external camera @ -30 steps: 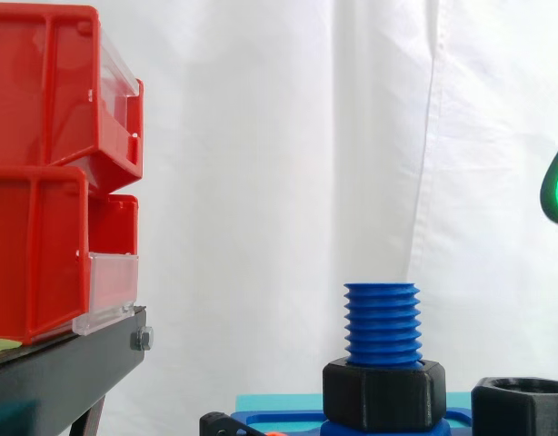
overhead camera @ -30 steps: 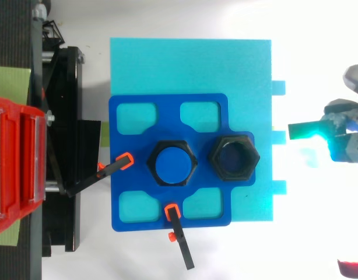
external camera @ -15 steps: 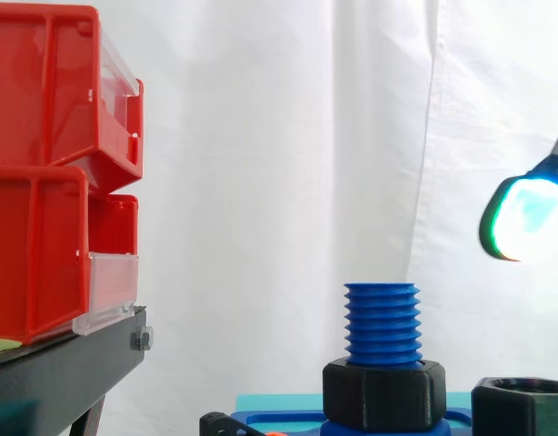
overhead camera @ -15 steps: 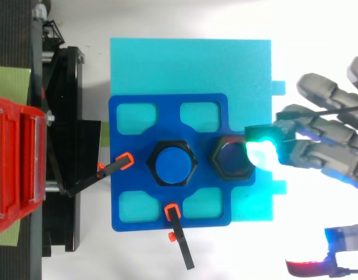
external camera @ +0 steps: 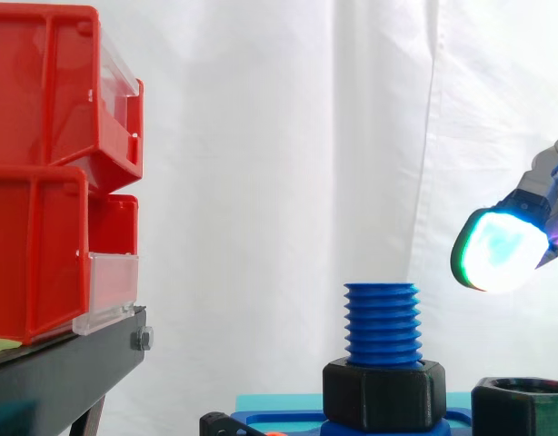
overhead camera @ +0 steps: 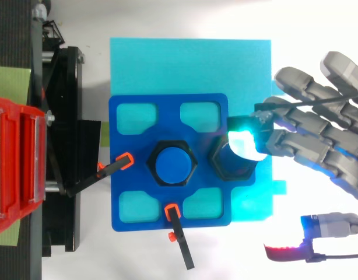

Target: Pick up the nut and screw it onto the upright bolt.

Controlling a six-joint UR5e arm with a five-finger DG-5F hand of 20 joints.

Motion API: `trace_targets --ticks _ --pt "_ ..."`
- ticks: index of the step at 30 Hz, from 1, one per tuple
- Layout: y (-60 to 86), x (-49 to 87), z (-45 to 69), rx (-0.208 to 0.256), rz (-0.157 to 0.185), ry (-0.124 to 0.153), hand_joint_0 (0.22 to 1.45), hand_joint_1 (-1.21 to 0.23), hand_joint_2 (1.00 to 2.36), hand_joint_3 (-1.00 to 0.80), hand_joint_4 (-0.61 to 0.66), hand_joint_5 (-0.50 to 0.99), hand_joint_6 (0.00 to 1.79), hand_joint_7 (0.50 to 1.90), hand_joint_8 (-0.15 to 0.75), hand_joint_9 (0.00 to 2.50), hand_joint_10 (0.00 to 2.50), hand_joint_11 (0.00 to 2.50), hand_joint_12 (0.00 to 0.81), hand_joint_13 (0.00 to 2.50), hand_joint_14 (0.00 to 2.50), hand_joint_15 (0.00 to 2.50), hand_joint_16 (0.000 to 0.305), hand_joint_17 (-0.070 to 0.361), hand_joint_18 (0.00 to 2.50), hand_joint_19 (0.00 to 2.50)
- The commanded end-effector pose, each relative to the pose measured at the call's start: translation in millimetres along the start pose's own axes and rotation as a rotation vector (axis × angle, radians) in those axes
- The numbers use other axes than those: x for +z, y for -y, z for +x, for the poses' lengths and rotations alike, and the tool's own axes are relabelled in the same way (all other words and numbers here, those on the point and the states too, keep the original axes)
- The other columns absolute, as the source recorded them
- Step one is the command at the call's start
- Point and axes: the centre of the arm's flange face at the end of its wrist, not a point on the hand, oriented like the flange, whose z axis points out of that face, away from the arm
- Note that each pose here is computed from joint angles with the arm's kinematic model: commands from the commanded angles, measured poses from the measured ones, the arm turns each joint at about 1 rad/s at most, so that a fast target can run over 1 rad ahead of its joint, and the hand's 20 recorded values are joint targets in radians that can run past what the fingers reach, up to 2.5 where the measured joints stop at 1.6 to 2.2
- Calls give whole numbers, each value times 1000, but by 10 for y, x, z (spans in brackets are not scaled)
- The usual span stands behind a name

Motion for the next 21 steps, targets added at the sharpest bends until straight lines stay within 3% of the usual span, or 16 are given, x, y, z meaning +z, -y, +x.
trace_targets --ticks 1,4,11,14,21 --pt "28 20 8 2 4 2 401 -618 1000 -500 263 -221 502 739 311 410 0 0 415 253 0 0 53 119 0 0" --pt "29 23 14 4 8 5 402 -612 1000 -500 263 -221 502 740 312 411 0 0 415 257 0 0 53 118 3 0" --pt "41 41 246 -11 10 -18 400 -598 1000 -500 265 -221 502 740 314 412 0 0 415 269 0 0 52 118 17 0" --pt "34 63 248 12 12 -3 399 -595 1000 -500 264 -221 502 740 314 413 0 0 415 270 0 0 53 118 16 0" --pt "85 72 244 22 39 2 372 -609 1000 -500 269 -224 502 744 322 399 0 0 431 273 0 0 55 124 20 0"
